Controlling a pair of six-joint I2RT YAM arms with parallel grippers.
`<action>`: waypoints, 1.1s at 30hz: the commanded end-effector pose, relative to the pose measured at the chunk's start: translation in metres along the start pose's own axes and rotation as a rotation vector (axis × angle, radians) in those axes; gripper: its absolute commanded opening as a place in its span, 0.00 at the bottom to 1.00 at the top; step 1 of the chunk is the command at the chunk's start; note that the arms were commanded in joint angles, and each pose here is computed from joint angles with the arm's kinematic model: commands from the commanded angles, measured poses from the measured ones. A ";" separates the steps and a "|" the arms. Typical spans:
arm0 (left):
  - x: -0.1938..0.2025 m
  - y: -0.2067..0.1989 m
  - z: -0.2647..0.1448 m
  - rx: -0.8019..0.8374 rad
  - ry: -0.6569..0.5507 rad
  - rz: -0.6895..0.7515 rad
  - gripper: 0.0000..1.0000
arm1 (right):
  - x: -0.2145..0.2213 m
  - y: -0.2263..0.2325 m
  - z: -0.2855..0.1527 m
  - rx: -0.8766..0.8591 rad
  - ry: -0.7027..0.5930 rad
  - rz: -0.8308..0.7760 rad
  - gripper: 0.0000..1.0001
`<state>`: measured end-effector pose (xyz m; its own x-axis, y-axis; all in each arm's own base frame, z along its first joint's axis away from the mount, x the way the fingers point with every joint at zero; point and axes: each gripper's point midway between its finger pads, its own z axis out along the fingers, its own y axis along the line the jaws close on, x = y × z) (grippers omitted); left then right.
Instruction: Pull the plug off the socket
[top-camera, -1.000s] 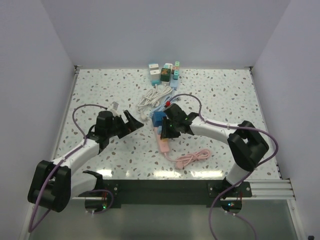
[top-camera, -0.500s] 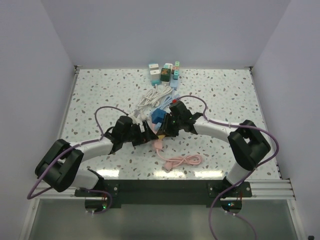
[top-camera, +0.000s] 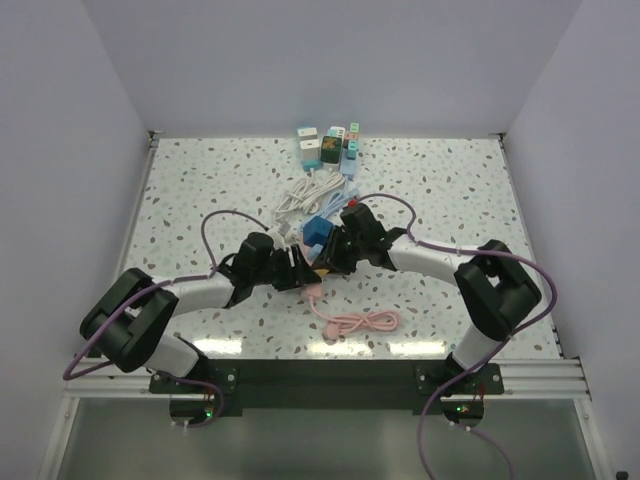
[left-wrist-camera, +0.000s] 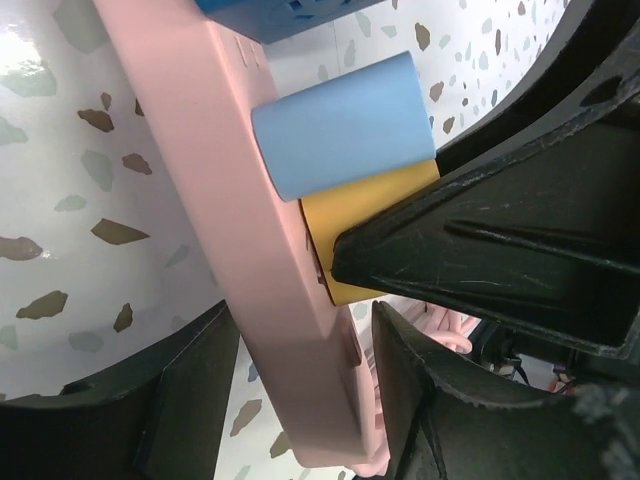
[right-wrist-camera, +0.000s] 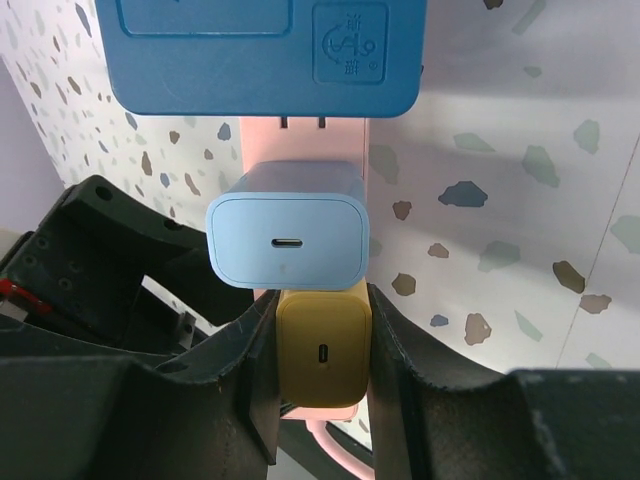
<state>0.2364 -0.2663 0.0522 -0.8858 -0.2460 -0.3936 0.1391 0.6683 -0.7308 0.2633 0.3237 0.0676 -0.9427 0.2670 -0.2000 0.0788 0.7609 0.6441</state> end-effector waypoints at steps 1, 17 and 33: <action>-0.010 -0.020 0.005 0.057 -0.008 0.071 0.60 | -0.015 0.025 0.000 -0.088 -0.041 0.012 0.00; -0.008 0.012 0.019 -0.092 0.018 0.088 0.00 | -0.017 0.029 -0.010 -0.107 -0.071 0.002 0.00; -0.030 0.056 0.024 -0.276 -0.064 -0.018 0.00 | -0.030 0.024 -0.067 -0.193 -0.276 0.059 0.00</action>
<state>0.2576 -0.2816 0.0428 -0.8944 -0.2064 -0.3969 0.1366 0.7189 -0.6816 0.2666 0.2900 0.0935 -0.8450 0.4443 -0.2978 0.1222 0.7024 0.7012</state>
